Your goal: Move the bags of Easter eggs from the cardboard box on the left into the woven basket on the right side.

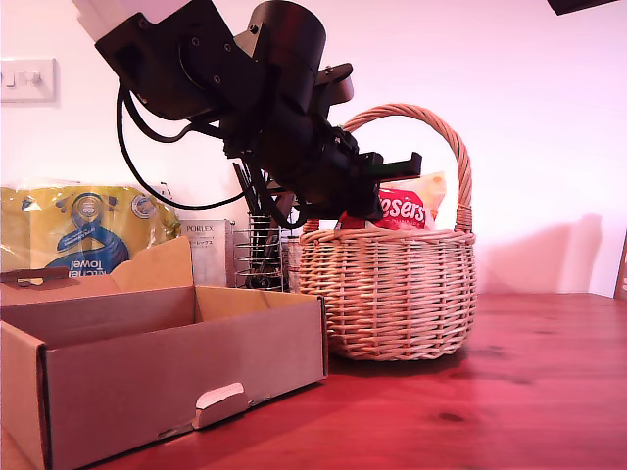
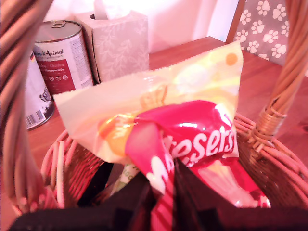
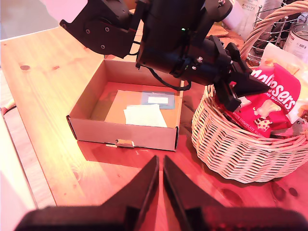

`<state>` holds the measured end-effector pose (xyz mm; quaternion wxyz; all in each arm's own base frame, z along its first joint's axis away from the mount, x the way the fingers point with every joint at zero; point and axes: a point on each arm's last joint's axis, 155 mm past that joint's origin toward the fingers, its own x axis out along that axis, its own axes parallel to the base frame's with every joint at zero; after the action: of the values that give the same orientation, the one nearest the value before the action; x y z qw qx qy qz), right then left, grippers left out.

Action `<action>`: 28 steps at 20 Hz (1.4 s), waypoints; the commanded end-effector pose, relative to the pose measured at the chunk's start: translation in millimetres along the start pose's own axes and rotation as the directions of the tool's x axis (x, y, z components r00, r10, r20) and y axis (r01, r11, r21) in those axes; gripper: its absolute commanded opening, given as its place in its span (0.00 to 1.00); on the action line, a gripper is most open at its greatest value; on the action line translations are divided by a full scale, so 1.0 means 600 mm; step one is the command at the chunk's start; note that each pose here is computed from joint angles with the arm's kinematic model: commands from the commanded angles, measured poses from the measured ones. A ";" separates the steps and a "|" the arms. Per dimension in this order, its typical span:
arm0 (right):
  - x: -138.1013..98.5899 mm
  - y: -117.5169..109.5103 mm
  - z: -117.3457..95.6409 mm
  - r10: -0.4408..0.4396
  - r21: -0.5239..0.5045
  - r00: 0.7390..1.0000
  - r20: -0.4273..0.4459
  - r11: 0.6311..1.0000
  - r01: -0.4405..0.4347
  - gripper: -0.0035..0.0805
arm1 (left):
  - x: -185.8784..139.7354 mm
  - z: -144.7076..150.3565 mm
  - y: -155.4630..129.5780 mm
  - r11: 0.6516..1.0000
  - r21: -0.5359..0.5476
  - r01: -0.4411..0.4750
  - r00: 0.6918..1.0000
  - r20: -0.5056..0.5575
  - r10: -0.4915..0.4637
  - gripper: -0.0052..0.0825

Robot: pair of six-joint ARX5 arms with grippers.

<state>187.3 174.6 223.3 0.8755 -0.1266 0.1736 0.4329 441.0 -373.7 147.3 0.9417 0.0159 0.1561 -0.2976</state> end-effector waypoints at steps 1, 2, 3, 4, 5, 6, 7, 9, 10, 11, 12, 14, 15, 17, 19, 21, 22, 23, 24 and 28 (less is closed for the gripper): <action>0.003 0.002 -0.008 0.005 0.005 1.000 -0.007 1.000 -0.005 0.03 | 0.008 -0.022 -0.007 1.000 0.011 0.004 1.000 -0.026 -0.003 0.35; 0.003 0.002 -0.008 0.006 0.005 1.000 -0.007 1.000 -0.006 0.03 | 0.008 -0.015 -0.013 1.000 0.011 0.011 1.000 -0.018 -0.011 0.41; 0.003 0.002 -0.008 0.006 0.005 1.000 -0.007 1.000 -0.006 0.03 | 0.006 -0.005 -0.020 1.000 0.014 0.021 1.000 -0.006 -0.021 0.43; 0.003 0.002 -0.008 0.006 0.005 1.000 -0.007 1.000 -0.006 0.03 | 0.004 0.001 -0.029 0.999 0.033 0.031 1.000 0.001 -0.031 0.43; 0.003 0.002 -0.008 0.006 0.005 1.000 -0.007 1.000 -0.006 0.03 | 0.000 0.008 -0.036 0.998 0.047 0.038 0.999 0.005 -0.038 0.43; 0.003 0.002 -0.008 0.006 0.005 1.000 -0.007 1.000 -0.006 0.03 | -0.005 0.012 -0.045 0.996 0.078 0.046 0.999 0.004 -0.047 0.43; 0.003 0.002 -0.008 0.006 0.005 1.000 -0.007 1.000 -0.006 0.03 | -0.011 0.013 -0.054 0.992 0.110 0.055 0.998 -0.003 -0.055 0.43; 0.003 0.002 -0.008 0.005 0.005 1.000 -0.007 1.000 -0.005 0.03 | -0.022 0.020 -0.061 0.990 0.133 0.054 0.999 -0.014 -0.052 0.43; 0.003 0.002 -0.008 0.005 0.005 1.000 -0.007 1.000 -0.005 0.03 | -0.027 0.022 -0.063 0.990 0.133 0.054 0.998 -0.019 -0.051 0.43; 0.003 0.002 -0.008 0.005 0.005 1.000 -0.007 1.000 -0.005 0.03 | -0.031 0.025 -0.059 0.990 0.134 0.041 0.999 -0.023 -0.039 0.43; 0.003 0.002 -0.008 0.006 0.005 1.000 -0.007 1.000 -0.006 0.03 | -0.036 0.025 -0.052 0.990 0.137 0.020 0.999 -0.033 -0.015 0.43; 0.003 0.002 -0.008 0.006 0.005 1.000 -0.007 1.000 -0.006 0.03 | -0.044 0.026 -0.039 0.990 0.142 -0.016 0.999 -0.049 0.023 0.43; 0.003 0.002 -0.008 0.006 0.005 1.000 -0.007 1.000 -0.006 0.03 | -0.049 0.027 -0.036 0.989 0.145 -0.023 0.998 -0.058 0.031 0.43; 0.003 0.002 -0.008 0.006 0.005 1.000 -0.008 1.000 -0.006 0.03 | -0.056 0.031 -0.029 0.988 0.148 -0.039 0.997 -0.064 0.049 0.43; 0.003 0.002 -0.008 0.006 0.006 1.000 -0.009 1.000 -0.006 0.03 | -0.064 0.032 -0.027 0.988 0.149 -0.041 0.996 -0.079 0.053 0.43; 0.003 0.002 -0.009 0.006 0.005 1.000 -0.009 1.000 -0.006 0.03 | -0.072 0.030 -0.026 0.987 0.154 -0.040 0.994 -0.098 0.055 0.43; 0.003 0.002 -0.009 0.005 0.004 1.000 -0.009 1.000 -0.005 0.03 | -0.077 0.029 -0.025 0.987 0.156 -0.039 0.992 -0.110 0.057 0.43; 0.003 0.001 -0.009 0.003 0.003 1.000 -0.010 1.000 -0.003 0.03 | -0.082 0.027 -0.024 0.986 0.159 -0.039 0.991 -0.123 0.059 0.43; 0.003 0.000 -0.010 0.000 0.003 1.000 -0.012 1.000 0.000 0.03 | -0.088 0.028 -0.023 0.986 0.161 -0.038 0.989 -0.133 0.060 0.42; 0.003 -0.017 -0.013 -0.054 0.045 0.998 -0.025 0.997 0.055 0.03 | -0.125 0.049 -0.020 0.986 0.161 -0.034 0.990 -0.131 0.055 0.42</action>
<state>193.0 168.4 220.6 0.8850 -0.1215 0.1845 0.4098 390.4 -349.4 190.0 0.9299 0.1158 0.2031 -0.2838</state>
